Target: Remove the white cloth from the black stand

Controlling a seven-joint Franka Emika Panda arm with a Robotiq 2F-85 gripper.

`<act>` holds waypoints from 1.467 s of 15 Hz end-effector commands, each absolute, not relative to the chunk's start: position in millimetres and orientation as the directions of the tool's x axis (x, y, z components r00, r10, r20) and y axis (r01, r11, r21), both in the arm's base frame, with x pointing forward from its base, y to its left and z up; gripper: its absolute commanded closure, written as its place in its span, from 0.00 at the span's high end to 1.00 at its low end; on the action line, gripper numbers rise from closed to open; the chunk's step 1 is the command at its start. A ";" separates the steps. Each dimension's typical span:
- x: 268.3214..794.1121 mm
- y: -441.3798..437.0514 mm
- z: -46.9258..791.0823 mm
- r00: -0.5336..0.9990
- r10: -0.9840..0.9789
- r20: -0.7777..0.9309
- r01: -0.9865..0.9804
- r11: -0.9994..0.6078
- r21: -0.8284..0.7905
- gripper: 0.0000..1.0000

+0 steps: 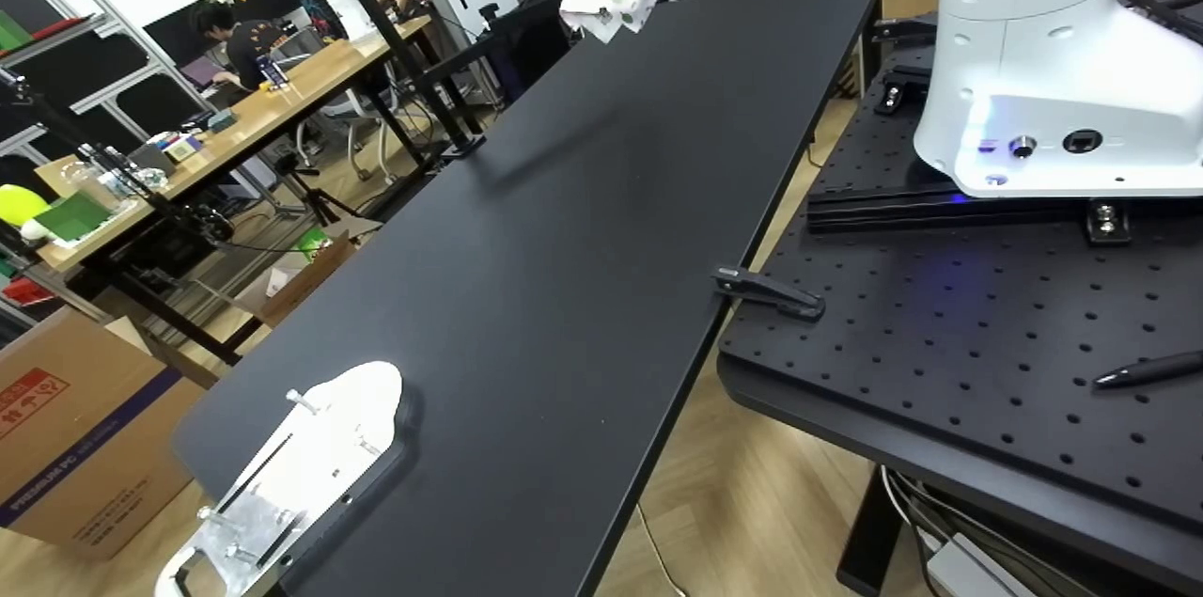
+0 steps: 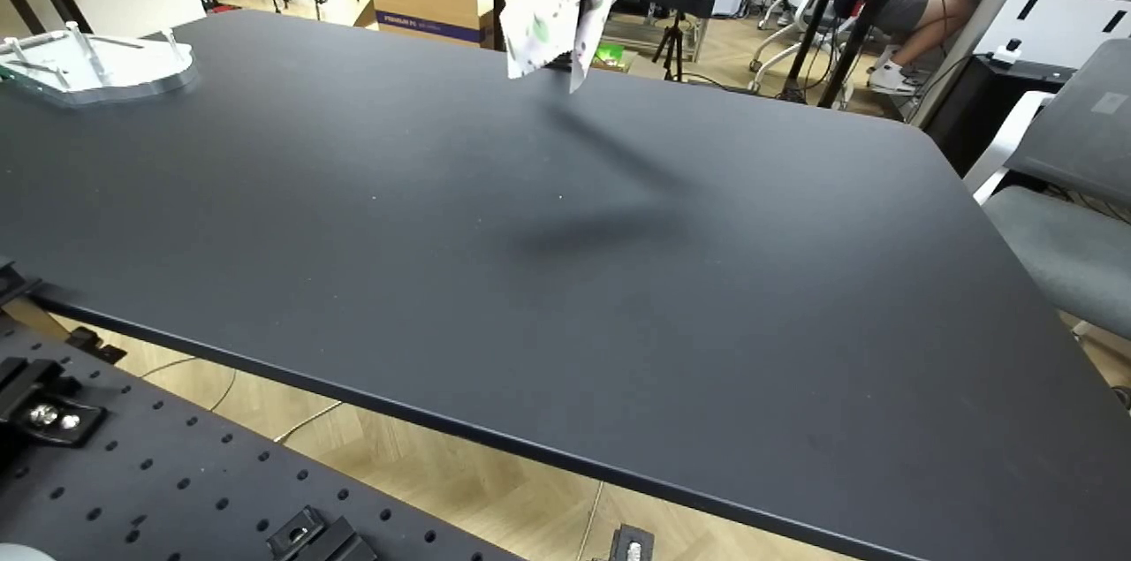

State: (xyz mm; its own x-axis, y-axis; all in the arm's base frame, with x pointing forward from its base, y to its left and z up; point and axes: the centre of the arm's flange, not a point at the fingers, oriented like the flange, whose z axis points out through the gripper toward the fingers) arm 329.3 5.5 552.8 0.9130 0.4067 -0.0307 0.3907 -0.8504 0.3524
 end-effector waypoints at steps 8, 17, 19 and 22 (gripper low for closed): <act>433.1 -82.1 522.6 0.930 0.331 0.162 0.285 -0.925 0.253 1.00; 478.9 -85.4 465.3 0.956 0.166 0.243 0.094 -0.955 0.283 1.00; 481.9 -84.1 450.7 0.966 0.157 0.204 0.097 -0.956 0.278 1.00; 484.4 -82.4 437.9 0.976 0.151 0.160 0.104 -0.958 0.267 1.00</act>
